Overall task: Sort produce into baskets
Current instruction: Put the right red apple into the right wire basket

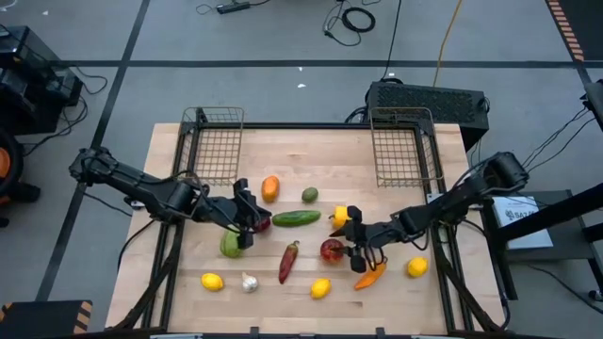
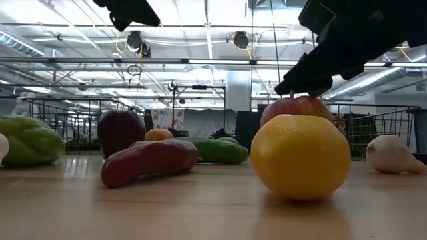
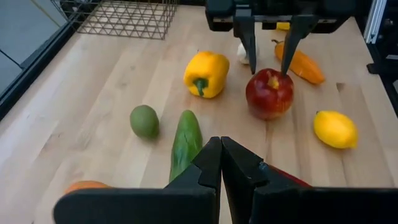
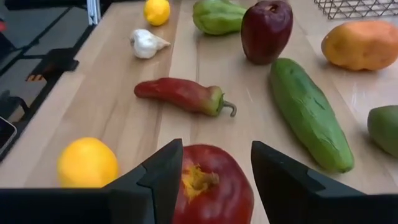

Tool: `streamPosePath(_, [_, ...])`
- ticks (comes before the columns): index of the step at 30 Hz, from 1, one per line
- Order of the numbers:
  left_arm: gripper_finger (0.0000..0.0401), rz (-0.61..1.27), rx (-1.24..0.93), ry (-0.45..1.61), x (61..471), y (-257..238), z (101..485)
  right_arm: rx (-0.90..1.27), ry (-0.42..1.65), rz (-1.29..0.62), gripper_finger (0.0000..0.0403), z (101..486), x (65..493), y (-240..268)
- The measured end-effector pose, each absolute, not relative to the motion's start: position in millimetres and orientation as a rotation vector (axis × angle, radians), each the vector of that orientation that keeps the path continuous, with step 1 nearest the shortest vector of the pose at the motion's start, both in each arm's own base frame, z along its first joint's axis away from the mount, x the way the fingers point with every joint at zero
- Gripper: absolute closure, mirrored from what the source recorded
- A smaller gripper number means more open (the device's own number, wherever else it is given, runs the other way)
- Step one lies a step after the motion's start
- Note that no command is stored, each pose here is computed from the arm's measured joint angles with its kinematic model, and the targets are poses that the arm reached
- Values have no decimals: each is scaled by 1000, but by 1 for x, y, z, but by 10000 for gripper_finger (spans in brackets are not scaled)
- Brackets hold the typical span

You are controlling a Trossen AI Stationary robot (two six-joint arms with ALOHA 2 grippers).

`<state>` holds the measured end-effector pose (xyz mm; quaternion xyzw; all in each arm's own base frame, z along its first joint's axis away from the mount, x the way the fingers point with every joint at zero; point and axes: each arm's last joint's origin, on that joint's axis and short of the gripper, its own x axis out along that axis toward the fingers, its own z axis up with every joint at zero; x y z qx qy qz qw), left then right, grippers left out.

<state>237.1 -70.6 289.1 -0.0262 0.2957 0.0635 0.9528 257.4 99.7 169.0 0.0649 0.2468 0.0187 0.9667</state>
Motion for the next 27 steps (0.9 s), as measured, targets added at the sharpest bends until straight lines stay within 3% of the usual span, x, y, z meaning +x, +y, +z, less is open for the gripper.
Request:
streamPosePath(19, [385, 131, -17, 657, 248, -74, 275, 119, 530, 117, 221, 165, 258, 102])
streamPosePath(27, [385, 130, -21, 649, 248, -74, 276, 117, 541, 115, 273, 164, 257, 102])
